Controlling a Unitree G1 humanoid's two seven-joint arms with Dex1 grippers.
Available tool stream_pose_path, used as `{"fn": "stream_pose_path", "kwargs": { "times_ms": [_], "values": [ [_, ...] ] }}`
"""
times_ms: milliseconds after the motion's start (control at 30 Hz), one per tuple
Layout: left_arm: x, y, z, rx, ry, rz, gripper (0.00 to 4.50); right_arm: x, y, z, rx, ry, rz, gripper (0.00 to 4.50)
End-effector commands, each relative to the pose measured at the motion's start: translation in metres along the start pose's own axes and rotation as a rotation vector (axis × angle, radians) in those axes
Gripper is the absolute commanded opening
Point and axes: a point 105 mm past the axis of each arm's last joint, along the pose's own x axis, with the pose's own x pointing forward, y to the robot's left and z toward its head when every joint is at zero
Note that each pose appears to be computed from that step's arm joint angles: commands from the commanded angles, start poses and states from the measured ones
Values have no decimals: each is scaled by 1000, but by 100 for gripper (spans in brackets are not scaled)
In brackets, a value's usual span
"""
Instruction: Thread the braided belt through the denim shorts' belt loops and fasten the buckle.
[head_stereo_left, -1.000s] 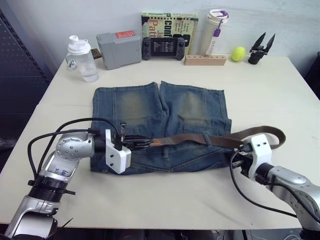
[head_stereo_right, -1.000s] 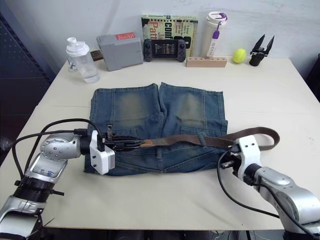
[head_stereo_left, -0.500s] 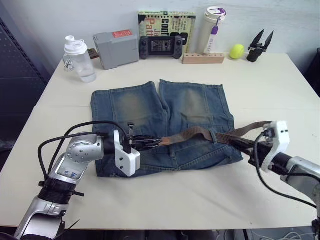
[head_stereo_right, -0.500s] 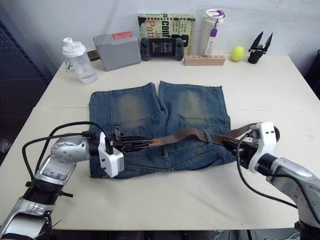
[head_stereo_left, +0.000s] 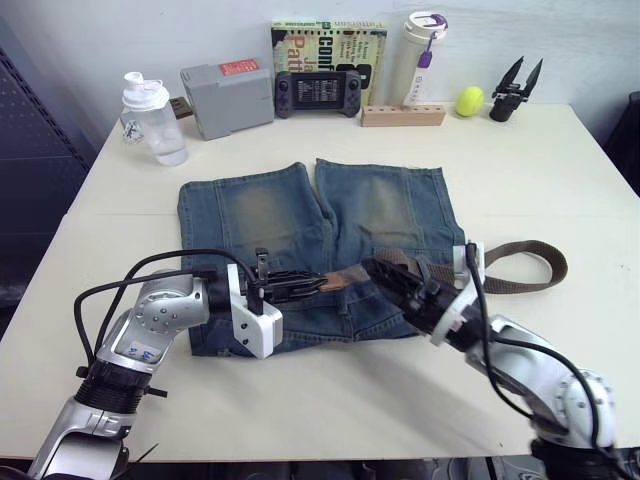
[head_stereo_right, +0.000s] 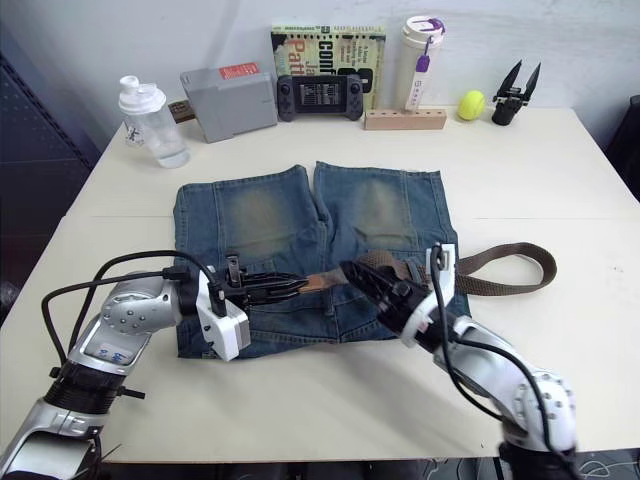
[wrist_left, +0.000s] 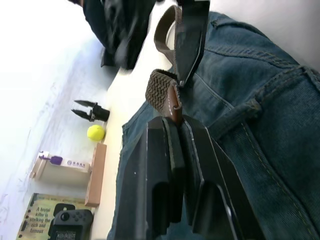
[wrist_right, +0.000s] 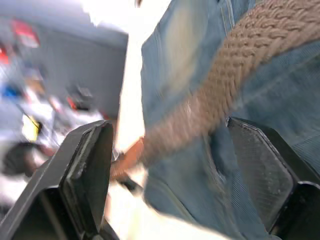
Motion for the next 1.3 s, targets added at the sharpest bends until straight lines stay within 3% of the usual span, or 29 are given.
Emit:
{"fn": "stream_pose_path", "kwargs": {
  "times_ms": [33, 200, 300, 533, 633, 767, 933, 1100, 1300],
  "values": [
    [-1, 6, 7, 41, -17, 22, 0, 5, 11, 9, 90, -68, 29, 395],
    [-2, 5, 7, 43, -15, 18, 0, 8, 9, 13, 103, -81, 14, 395],
    [-2, 5, 6, 48, -10, 12, 0, 7, 11, 17, 98, -91, 27, 323],
    [-1, 4, 7, 48, -15, 16, 0, 10, 11, 11, 111, -74, 28, 5],
    [0, 5, 9, 44, -23, 21, 0, 10, 10, 12, 117, -77, 21, 5],
    [-2, 10, 9, -54, -25, 65, 160, 9, 8, 17, 128, -97, 19, 0],
    [-17, 9, 4, -398, 32, 90, 373, 0, 5, 25, 102, -159, 36, 0],
    [-43, -2, 6, -830, 61, 92, 373, -13, 3, 28, 57, -223, 54, 0],
    [-52, -14, 13, -952, 91, 69, 373, -24, -16, 36, 17, -317, 7, 0]
  ]
}}
